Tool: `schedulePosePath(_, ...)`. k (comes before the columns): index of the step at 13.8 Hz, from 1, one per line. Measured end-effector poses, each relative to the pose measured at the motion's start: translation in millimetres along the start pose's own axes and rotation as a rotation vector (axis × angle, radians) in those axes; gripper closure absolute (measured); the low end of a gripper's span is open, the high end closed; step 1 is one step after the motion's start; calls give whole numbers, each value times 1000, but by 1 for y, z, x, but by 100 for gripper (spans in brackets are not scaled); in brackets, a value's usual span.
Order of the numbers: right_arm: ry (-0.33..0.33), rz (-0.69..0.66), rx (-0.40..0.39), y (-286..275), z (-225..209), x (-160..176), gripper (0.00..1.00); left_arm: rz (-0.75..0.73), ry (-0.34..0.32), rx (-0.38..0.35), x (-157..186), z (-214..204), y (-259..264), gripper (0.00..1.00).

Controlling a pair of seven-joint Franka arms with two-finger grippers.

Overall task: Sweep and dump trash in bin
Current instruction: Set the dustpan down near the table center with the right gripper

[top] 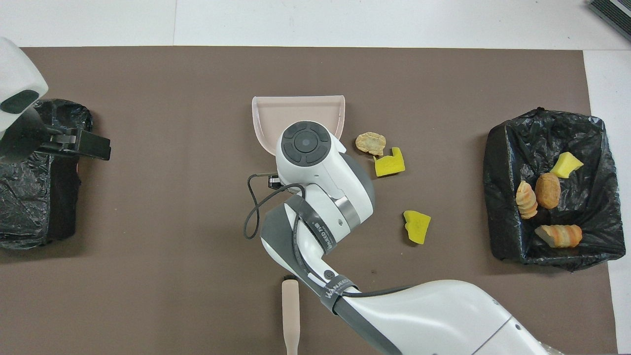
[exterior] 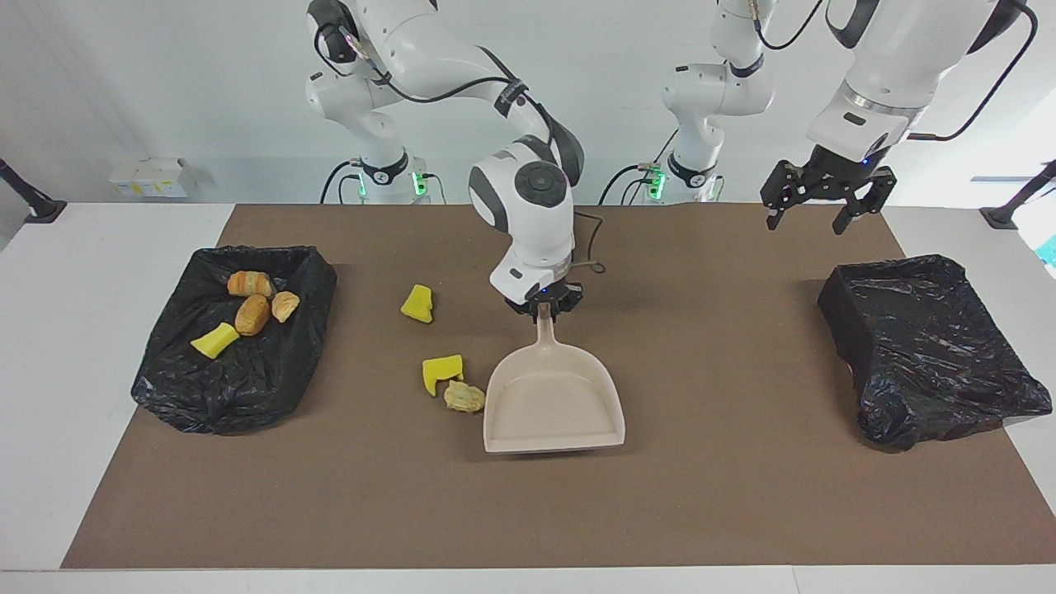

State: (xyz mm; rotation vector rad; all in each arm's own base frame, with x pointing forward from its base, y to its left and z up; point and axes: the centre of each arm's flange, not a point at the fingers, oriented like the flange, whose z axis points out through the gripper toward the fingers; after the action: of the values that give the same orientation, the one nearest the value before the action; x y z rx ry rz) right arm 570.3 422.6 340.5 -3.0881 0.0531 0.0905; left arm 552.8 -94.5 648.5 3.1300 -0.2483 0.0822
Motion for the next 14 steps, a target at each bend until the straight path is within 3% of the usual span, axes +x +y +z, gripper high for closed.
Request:
schedulePosePath(5,-8,59,67,-6,3,6,68,-9,-10,1,-1,0,-5,0)
schedulePosePath(6,-6,60,70,-6,2,7,64,-10,-9,1,-2,0,-5,0)
schedulePosePath(11,34,65,95,-4,-22,11,7,-9,-8,1,-2,0,-5,0)
schedulePosePath(12,40,67,99,-2,-29,11,0,-9,-9,1,-2,0,-5,0)
schedulePosePath(14,34,66,92,0,-40,9,0,-9,-10,1,-2,0,-5,0)
